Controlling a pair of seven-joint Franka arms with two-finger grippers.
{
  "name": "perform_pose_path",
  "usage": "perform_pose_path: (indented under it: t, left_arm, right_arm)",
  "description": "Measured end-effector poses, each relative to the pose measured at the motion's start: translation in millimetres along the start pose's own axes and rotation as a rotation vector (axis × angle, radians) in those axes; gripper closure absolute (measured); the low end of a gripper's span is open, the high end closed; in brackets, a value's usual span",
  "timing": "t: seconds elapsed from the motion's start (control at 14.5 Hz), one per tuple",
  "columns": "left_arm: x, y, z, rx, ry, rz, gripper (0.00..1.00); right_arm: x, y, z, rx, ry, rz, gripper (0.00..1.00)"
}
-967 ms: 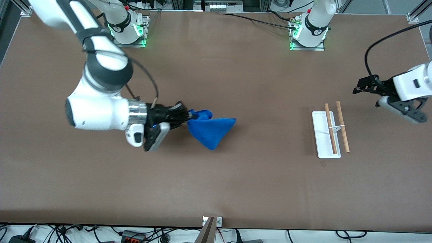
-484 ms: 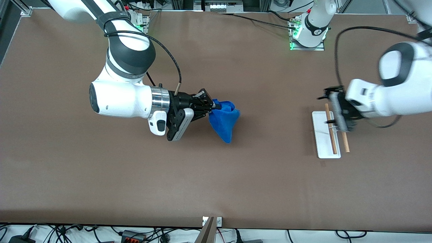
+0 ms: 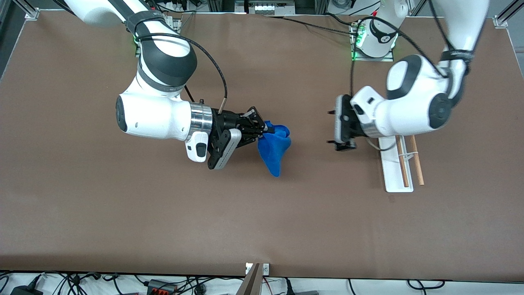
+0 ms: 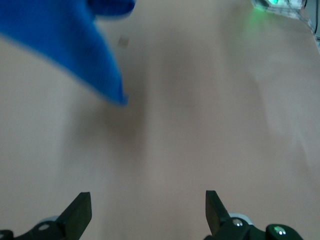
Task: Pass towel and hang on rack
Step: 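Grasp the hanging towel with the left gripper beside the right gripper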
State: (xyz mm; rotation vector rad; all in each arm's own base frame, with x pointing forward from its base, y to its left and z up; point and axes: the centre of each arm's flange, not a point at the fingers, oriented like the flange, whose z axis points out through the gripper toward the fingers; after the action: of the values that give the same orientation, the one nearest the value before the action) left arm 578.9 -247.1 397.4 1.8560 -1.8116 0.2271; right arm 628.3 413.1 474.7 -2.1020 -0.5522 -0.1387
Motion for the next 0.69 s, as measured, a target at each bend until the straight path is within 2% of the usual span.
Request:
perform_pose_path:
  t: [0.35, 0.69]
  left_arm:
    - [40.8, 17.4, 43.8, 0.064, 0.114, 0.020, 0.00]
    - [45.1, 13.8, 50.5, 0.109, 0.150, 0.001, 0.00]
  right_arm:
    - [0.4, -0.1, 0.2, -0.001, 0.004, -0.004, 0.98]
    - [0.6, 0.2, 0.0, -0.002, 0.006, -0.038, 0.98]
